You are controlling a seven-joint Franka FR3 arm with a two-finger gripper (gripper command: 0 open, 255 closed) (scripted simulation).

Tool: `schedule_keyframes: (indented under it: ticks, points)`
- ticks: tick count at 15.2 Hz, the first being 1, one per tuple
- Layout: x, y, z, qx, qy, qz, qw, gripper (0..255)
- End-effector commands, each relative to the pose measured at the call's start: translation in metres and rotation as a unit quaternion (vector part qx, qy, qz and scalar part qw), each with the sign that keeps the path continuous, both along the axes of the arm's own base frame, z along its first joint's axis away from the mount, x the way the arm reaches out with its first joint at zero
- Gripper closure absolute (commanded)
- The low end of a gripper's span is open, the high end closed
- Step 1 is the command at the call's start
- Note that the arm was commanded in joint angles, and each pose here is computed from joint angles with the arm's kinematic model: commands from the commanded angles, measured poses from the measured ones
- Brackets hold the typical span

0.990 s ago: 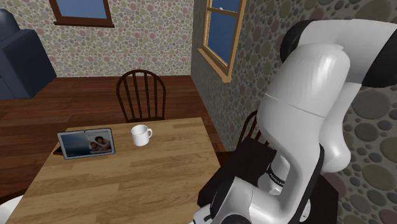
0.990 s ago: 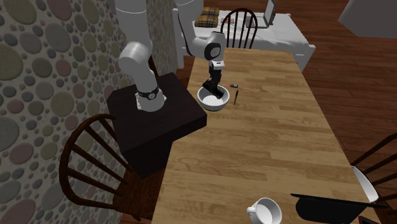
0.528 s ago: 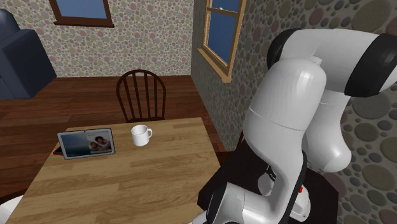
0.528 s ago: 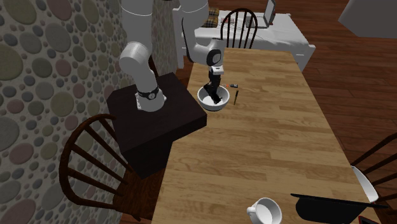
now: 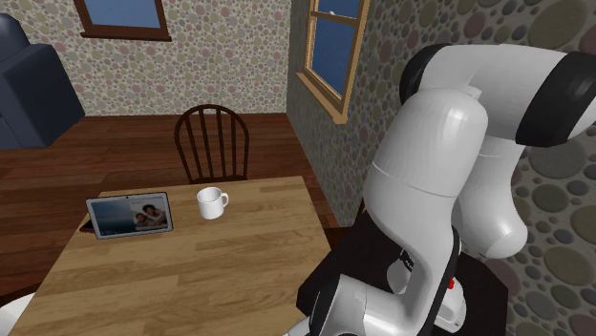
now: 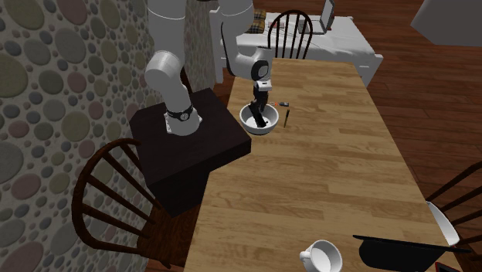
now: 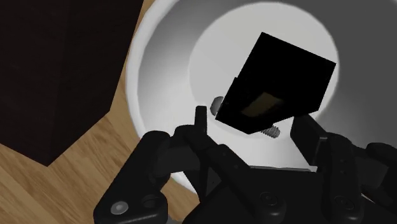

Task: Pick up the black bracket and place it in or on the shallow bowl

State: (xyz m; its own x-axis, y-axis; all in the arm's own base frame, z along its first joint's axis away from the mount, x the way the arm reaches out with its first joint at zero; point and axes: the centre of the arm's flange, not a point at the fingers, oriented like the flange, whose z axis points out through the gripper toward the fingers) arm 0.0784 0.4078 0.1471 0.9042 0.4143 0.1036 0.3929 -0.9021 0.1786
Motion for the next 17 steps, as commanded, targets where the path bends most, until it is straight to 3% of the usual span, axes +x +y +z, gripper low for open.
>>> schedule_keyframes:
  ticks: [1,5,9,17]
  points:
    - [0.0,0.0,0.0,0.0,0.0,0.0,1.0,0]
    - [0.0,0.0,0.0,0.0,0.0,0.0,1.0,0]
    - [-0.008,0.006,0.049,0.0,0.0,0.0,1.0,0]
    - [-0.008,0.006,0.049,0.0,0.0,0.0,1.0,0]
